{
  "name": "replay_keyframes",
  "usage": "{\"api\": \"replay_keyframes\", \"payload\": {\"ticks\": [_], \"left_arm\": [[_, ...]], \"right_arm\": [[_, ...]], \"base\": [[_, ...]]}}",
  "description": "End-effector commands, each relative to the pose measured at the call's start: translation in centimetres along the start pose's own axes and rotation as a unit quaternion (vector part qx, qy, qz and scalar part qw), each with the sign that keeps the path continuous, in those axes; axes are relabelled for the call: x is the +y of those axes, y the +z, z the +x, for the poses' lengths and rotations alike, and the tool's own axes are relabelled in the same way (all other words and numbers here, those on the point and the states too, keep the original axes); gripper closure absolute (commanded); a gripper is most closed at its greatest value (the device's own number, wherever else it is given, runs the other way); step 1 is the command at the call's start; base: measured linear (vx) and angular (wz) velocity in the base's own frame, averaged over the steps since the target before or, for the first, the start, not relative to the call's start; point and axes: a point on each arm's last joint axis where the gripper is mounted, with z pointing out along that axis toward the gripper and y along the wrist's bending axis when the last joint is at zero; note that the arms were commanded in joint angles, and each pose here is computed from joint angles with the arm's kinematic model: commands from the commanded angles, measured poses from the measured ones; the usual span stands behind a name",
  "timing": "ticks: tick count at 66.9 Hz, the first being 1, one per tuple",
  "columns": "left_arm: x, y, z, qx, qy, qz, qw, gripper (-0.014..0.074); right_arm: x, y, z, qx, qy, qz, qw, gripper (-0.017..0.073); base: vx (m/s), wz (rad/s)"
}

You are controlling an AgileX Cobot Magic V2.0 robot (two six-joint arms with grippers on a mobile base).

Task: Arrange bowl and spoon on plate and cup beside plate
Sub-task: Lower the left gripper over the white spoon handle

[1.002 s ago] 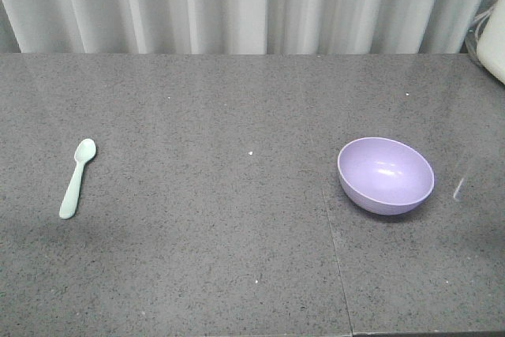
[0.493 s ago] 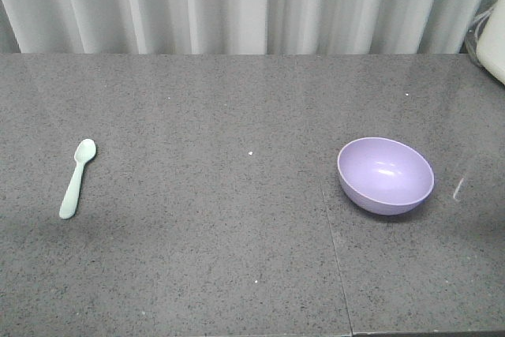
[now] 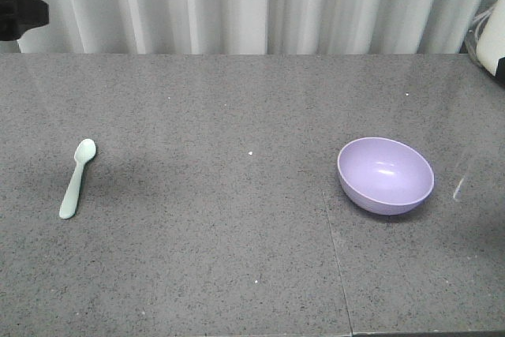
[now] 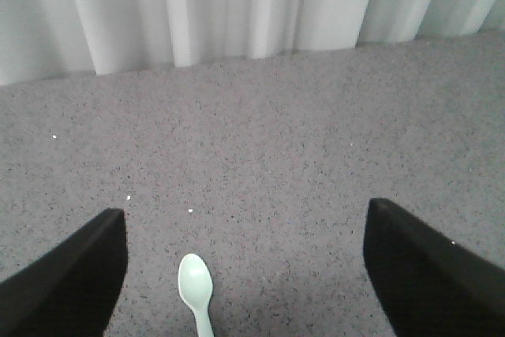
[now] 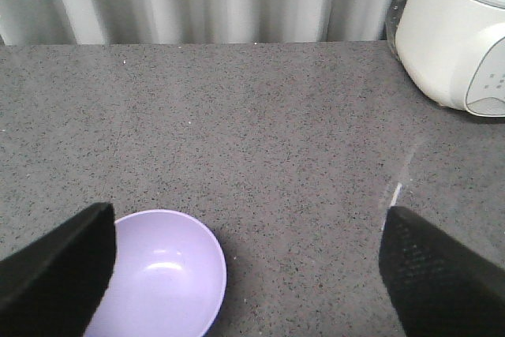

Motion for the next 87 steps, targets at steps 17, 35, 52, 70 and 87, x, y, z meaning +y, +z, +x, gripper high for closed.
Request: {"api": "replay_keyframes", "payload": {"ticks": [17,35,52,70,87], "left_arm": [[1.0,7.3,0.6,0.139,0.027,-0.025,0.99,0.0022],[1.6,12.2,3.8,0.247,-0.029,-0.034,0.968,0.0022],[1.9,15.4,6.4,0.326,-0.055,-0.042,0.943,0.0022],[2.3,17.3,7.8,0.357,-0.067,-0.05,0.931,0.0022],[2.5,18.5,8.6,0.364,-0.075,-0.056,0.927,0.0022]], "right_arm": [[0.0,-1.1,-1.4,-0.049,-0.001,-0.001,0.999,-0.0008],[0.0,-1.1,-1.4,-0.049,-0.001,-0.001,0.999,0.0004],[0.0,-1.1,-1.4,-0.049,-0.001,-0.001,0.999,0.0004],[0.0,-1.1,-1.4,-0.048,0.001,-0.002,0.999,0.0004],[0.2,-1.1,-1.4,-0.047,0.019,-0.015,0.999,0.0004]], "base": [[0.0,0.0],[0.0,0.0],[0.0,0.0],[0.0,0.0],[0.0,0.0]]}}
